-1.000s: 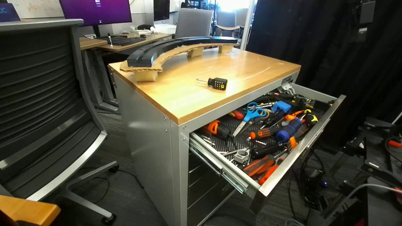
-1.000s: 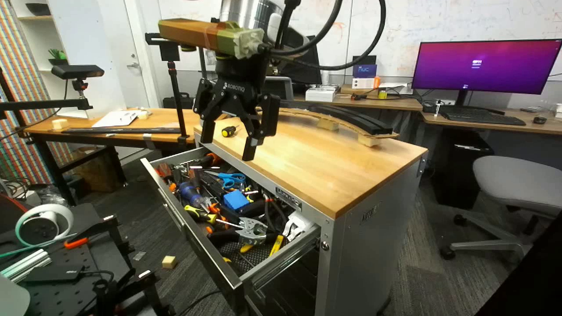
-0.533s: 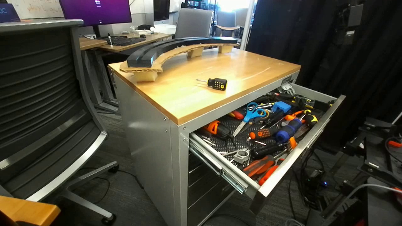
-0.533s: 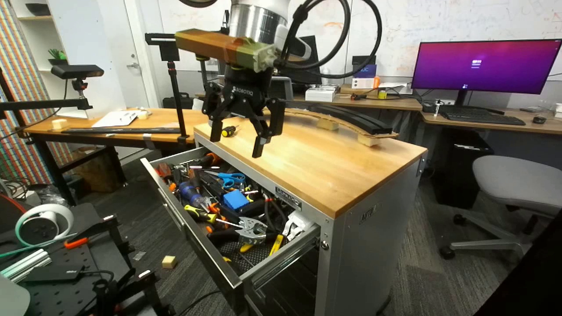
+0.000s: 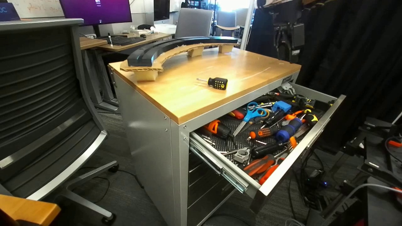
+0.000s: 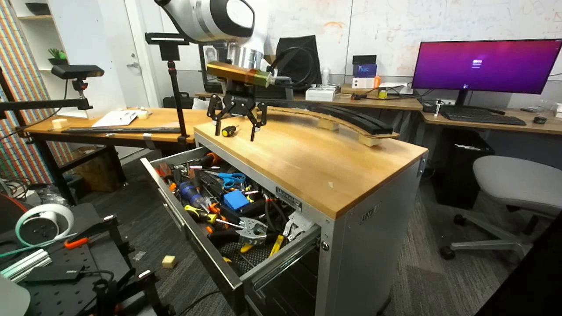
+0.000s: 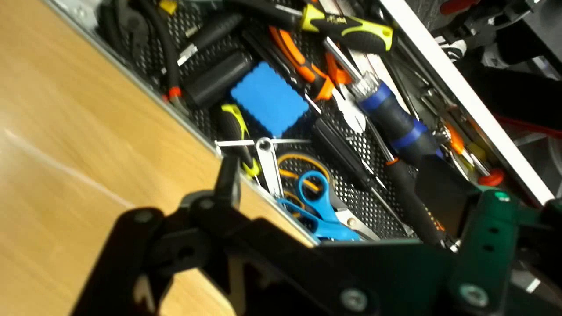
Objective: Put the black tool on the counter inside the open drawer and close the drawer
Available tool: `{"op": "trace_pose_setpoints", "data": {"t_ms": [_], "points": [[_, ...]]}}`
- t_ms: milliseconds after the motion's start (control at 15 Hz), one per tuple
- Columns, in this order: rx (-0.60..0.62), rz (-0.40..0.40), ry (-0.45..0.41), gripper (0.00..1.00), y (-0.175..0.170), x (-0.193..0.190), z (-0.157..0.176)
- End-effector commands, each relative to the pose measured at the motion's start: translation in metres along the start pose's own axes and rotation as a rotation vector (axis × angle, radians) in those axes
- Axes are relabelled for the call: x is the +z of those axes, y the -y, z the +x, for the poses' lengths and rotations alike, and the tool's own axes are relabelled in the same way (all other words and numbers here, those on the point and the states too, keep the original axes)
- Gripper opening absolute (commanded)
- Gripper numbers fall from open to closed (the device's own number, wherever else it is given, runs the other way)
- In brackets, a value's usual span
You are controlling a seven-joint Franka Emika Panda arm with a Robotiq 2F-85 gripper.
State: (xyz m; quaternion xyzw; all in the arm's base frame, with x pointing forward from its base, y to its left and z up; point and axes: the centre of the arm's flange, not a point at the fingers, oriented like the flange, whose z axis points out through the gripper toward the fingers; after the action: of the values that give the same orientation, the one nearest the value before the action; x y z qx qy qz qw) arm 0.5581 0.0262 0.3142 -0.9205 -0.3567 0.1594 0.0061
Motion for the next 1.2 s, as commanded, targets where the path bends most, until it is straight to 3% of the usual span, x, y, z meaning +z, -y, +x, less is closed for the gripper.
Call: {"op": "trace_pose_setpoints", "data": {"t_ms": [0, 200, 400, 1133], "points": [[-0.069, -0.036, 0.017, 1.0, 0.015, -0.007, 0.094], [-0.072, -0.079, -0.028, 1.0, 0.046, 0.004, 0.142], [-0.033, -0.145, -0.084, 1.0, 0.064, 0.008, 0.168], [0.086, -0.188, -0.224, 1.0, 0.092, 0.013, 0.201]]}}
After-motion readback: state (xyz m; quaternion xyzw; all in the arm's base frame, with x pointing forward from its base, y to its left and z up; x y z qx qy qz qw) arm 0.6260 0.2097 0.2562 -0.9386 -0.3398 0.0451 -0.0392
